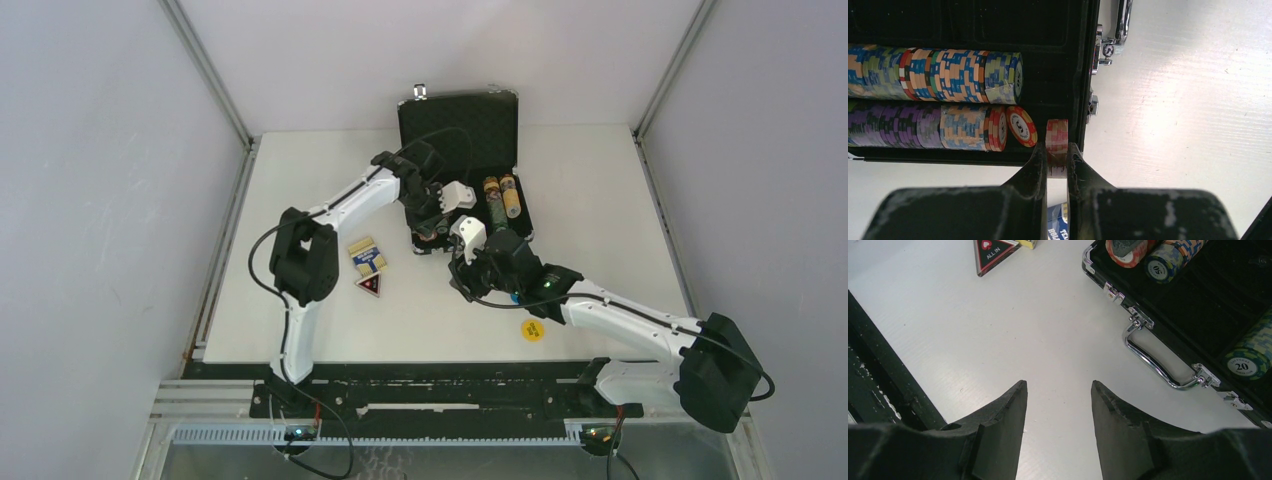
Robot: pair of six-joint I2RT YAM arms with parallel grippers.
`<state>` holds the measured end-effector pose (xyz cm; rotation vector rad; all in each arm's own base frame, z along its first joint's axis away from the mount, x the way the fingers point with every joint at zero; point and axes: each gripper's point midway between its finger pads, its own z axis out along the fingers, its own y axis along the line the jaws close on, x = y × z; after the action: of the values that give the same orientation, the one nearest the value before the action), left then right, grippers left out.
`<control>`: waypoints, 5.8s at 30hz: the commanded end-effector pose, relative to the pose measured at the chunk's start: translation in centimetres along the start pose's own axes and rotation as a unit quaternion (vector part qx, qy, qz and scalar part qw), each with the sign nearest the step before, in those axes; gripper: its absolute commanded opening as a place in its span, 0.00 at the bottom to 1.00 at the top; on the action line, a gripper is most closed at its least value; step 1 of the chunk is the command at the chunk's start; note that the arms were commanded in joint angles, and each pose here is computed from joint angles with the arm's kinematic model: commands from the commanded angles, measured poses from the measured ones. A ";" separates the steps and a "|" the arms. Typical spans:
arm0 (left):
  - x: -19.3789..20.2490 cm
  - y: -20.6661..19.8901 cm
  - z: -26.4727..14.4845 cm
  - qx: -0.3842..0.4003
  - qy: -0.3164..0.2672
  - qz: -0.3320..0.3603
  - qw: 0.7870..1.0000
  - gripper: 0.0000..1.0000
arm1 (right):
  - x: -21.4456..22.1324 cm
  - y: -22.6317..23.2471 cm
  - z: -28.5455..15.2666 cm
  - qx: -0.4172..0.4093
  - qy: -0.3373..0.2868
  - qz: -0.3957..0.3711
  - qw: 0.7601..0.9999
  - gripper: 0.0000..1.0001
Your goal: Pack up texas hold em set
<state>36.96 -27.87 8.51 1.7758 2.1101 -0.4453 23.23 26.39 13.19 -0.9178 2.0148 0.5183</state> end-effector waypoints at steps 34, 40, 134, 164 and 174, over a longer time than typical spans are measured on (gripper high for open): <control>1.1 5.6 2.6 -0.068 0.043 -0.008 0.997 0.02 | -0.6 0.1 0.8 -0.003 -0.014 0.007 1.000 0.58; 1.7 5.9 2.7 -0.080 0.059 -0.015 0.995 0.16 | -0.5 0.1 1.0 -0.006 -0.013 0.005 1.000 0.58; 22.4 -2.2 -15.2 -0.445 -0.359 -0.670 0.473 0.96 | -11.2 1.5 19.4 0.058 -0.016 0.082 0.995 0.34; -1.1 -11.3 -21.6 0.054 -0.505 -0.558 0.656 0.70 | -13.0 5.3 -2.8 -0.049 -0.151 -0.044 0.986 0.39; -4.5 -14.1 -19.2 0.128 -0.468 -0.528 0.697 0.67 | -12.7 6.7 -3.9 -0.074 -0.148 -0.059 0.984 0.35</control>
<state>23.33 -24.27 25.18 -0.1350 2.0448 -1.4773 21.43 32.97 22.84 -0.9855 1.7644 0.6548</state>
